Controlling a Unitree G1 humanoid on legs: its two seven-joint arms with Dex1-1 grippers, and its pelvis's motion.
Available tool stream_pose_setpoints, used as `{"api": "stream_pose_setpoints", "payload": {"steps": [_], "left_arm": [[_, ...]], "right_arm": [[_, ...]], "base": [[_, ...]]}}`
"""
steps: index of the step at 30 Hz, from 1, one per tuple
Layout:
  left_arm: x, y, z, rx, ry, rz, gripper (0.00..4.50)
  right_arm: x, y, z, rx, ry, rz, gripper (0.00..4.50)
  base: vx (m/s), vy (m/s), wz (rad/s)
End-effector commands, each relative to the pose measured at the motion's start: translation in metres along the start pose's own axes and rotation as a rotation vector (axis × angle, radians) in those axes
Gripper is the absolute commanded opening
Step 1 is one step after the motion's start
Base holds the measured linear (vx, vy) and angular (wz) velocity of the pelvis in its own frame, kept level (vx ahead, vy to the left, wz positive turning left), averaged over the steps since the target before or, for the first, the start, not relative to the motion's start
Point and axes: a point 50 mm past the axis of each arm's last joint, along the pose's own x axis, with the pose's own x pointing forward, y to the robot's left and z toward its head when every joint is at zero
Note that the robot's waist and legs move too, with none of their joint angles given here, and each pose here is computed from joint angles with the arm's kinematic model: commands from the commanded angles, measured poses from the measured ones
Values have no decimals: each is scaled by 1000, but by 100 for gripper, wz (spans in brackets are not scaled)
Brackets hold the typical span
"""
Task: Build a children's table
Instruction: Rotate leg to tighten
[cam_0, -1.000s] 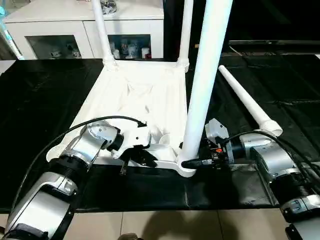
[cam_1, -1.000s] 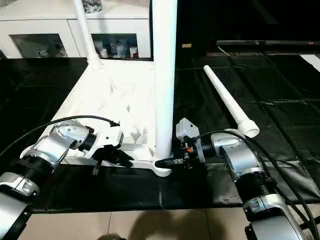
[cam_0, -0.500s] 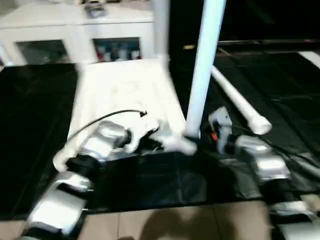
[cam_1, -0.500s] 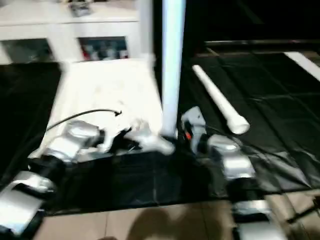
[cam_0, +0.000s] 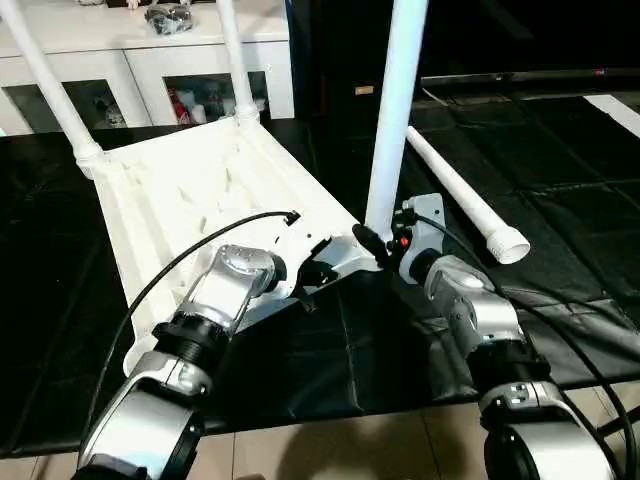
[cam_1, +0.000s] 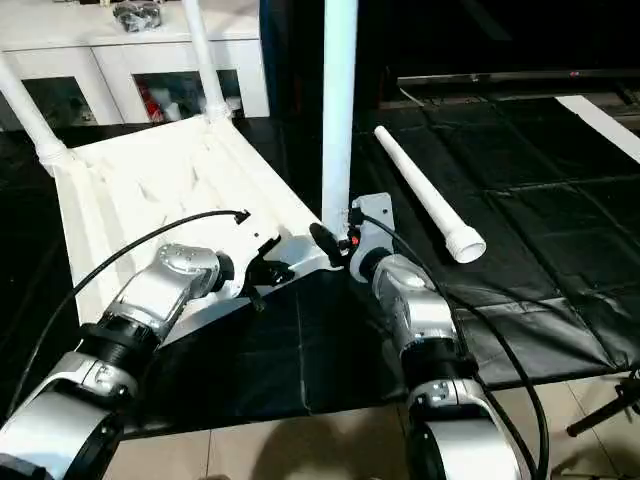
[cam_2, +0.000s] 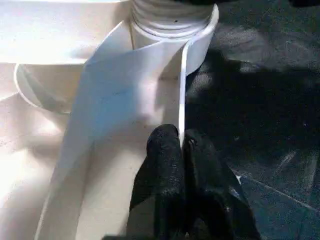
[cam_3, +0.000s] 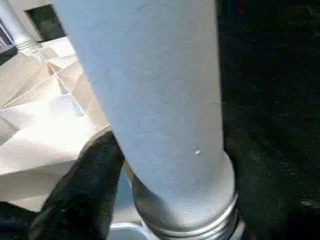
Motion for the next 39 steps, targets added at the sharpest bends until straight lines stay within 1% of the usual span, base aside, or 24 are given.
{"api": "stream_pose_setpoints", "payload": {"steps": [1,2,7,8,9,11,13,15,17,18,20,21,22,24,25,27,28,30,34,35,38,39], "left_arm": [[0,-7,26,78,-107,-22,0],[-3,-5,22,86,-96,-32,0],[-11,0,12,138,-72,-87,0],[-13,1,9,157,-63,-106,0],[-13,1,9,157,-63,-106,0],[-18,2,5,187,-45,-151,0],[-22,2,2,212,-32,-197,0],[-26,3,2,228,-34,-237,0],[-29,3,1,258,-33,-286,0],[-29,3,1,258,-33,-286,0],[-33,2,-1,286,-31,-348,0],[-37,3,-4,315,-2,-406,0],[-37,3,-4,315,-2,-406,0],[-39,4,-6,348,22,-431,0],[-40,4,-8,379,47,-461,0],[-41,4,-10,406,70,-482,0],[-41,4,-10,417,78,-485,0],[-42,4,-11,428,85,-491,0],[-43,5,-12,457,95,-507,0],[-43,5,-12,461,96,-509,0],[-43,6,-12,466,97,-516,0],[-43,6,-12,466,97,-517,0]], "right_arm": [[7,30,-19,-7,72,169,386],[0,23,-18,-42,61,188,402],[-20,2,-12,-125,47,253,423],[-26,-5,-10,-152,49,270,443],[-26,-5,-10,-152,49,270,443],[-36,-18,-3,-166,50,287,443],[-44,-25,4,-175,50,336,443],[-53,-27,9,-205,68,423,443],[-61,-27,11,-234,107,513,443],[-61,-27,11,-234,107,513,443],[-67,-28,12,-249,158,596,443],[-70,-30,13,-279,204,642,443],[-70,-30,13,-279,204,642,443],[-70,-30,14,-307,226,668,443],[-66,-30,16,-367,243,674,443],[-63,-28,16,-416,259,679,443],[-62,-27,16,-426,267,683,443],[-61,-26,15,-428,275,694,443],[-59,-19,14,-418,285,762,443],[-59,-18,13,-417,287,769,410],[-60,-17,11,-419,292,795,405],[-60,-17,11,-419,292,795,393]], "base": [[0,0,0],[0,0,0],[0,0,0],[0,0,0],[0,0,0],[0,0,0],[0,0,0],[0,0,0],[0,0,0],[0,0,0],[0,0,0],[0,0,0],[0,0,0],[0,0,0],[0,0,0],[0,0,0],[0,0,0],[0,0,0],[0,0,0],[0,0,0],[0,0,0],[0,0,0]]}}
